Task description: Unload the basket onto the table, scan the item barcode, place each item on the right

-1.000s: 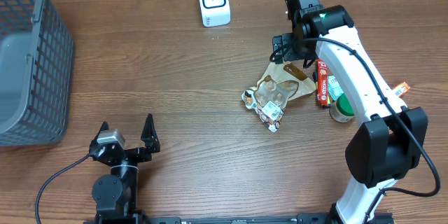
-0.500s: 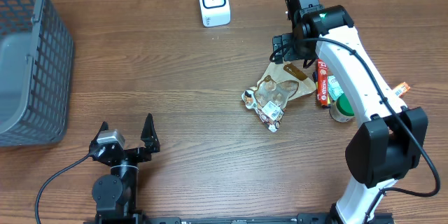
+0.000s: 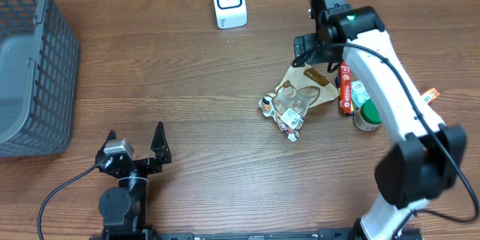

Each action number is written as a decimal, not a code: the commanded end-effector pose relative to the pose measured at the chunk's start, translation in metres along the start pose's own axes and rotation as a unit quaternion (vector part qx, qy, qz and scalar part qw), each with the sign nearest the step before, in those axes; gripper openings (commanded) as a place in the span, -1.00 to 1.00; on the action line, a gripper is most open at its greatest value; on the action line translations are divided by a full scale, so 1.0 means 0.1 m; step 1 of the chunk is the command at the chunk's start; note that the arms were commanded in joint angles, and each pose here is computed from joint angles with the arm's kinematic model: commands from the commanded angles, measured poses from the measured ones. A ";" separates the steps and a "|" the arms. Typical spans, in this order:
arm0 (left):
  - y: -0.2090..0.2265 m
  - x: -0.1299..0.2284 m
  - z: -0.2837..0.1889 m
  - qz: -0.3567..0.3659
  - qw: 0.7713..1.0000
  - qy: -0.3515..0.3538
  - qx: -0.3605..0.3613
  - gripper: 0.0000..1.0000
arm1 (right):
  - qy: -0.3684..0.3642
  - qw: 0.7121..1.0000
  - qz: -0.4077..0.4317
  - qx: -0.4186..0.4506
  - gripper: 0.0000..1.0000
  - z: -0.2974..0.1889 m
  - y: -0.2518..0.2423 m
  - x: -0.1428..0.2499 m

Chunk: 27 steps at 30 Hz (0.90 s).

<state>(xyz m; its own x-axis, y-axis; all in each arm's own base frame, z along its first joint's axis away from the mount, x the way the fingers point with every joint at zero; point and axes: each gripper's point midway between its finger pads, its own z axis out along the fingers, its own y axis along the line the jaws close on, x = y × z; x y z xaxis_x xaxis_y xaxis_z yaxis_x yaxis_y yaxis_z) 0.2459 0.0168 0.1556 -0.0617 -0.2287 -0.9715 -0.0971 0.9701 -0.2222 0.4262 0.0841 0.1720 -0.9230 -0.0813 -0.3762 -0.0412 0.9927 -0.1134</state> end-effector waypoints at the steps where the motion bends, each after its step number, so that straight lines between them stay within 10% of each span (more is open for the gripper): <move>1: 0.02 -0.02 0.00 0.013 1.000 -0.006 -0.006 1.00 | -0.108 0.994 0.022 -0.020 1.00 -0.89 -0.14 -0.15; 15: 0.02 -0.02 0.00 0.013 1.000 -0.006 -0.006 1.00 | -0.420 0.900 0.083 -0.074 1.00 -3.47 -0.79 0.71; 27: 0.02 -0.02 0.00 0.013 1.000 -0.006 -0.006 1.00 | -0.466 0.876 0.094 -0.084 1.00 -3.63 -1.02 1.85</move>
<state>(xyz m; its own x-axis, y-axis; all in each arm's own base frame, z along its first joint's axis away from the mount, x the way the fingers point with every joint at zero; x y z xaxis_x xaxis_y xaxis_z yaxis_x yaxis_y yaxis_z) 0.2459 0.0168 0.1556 -0.0617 -0.2287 -0.9715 -0.0971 0.9701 -0.2222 0.1320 0.0034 0.4615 -0.2237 0.1117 -0.9682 -0.0495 0.9908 0.1258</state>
